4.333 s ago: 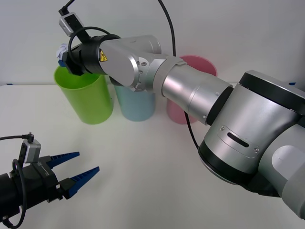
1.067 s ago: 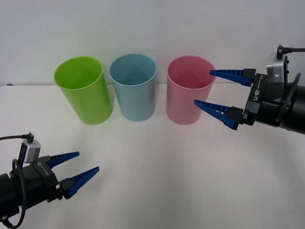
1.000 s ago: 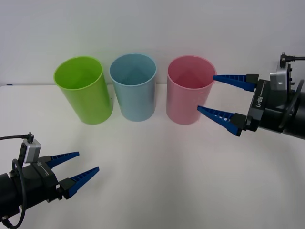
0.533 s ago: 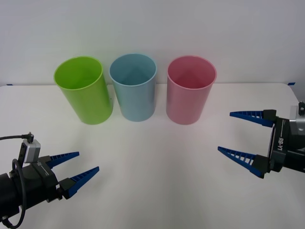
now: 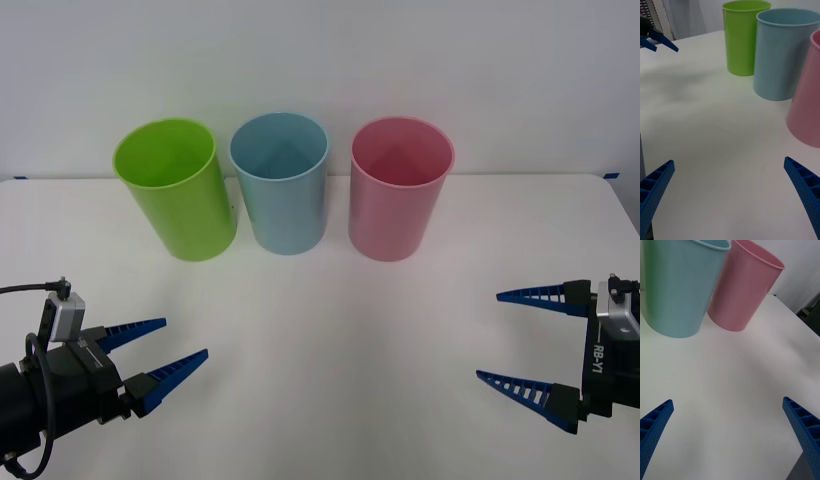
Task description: Put cans in the blue bin and PET bottles in the pink bin and trash in the green bin.
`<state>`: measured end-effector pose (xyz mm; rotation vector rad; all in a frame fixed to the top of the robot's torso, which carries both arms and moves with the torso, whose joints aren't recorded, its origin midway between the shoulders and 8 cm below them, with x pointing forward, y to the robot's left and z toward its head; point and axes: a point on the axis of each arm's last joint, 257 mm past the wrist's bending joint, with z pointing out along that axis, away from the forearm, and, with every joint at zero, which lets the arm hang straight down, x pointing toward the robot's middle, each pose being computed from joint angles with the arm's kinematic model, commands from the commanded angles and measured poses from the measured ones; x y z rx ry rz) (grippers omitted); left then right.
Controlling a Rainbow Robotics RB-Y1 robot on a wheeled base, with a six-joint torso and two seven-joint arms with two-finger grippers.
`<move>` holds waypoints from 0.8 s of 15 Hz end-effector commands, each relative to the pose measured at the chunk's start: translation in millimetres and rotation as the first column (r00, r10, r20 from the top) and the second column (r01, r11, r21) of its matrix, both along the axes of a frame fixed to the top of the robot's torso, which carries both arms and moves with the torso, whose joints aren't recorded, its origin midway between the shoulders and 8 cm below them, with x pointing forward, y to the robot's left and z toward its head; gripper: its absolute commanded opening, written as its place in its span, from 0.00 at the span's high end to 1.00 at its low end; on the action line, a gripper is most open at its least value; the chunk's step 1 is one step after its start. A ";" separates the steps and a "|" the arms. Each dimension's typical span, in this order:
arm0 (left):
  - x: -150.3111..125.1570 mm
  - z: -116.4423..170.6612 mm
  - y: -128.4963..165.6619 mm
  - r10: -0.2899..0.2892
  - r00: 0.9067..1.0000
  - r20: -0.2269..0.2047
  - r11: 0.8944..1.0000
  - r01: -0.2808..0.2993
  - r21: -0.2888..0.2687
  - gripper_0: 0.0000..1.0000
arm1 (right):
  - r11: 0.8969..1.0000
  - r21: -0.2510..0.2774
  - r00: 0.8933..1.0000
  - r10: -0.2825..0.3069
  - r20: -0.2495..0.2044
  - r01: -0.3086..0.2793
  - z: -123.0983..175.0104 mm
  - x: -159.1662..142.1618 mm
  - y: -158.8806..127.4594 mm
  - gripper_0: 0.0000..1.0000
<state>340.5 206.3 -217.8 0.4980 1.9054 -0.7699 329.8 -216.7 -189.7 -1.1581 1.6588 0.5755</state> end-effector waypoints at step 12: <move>0.0 0.0 0.0 0.000 1.000 0.000 1.000 0.000 0.000 0.00 | 0.996 -0.089 0.999 0.017 -0.050 -0.022 -21.7 -18.4 -8.4 0.00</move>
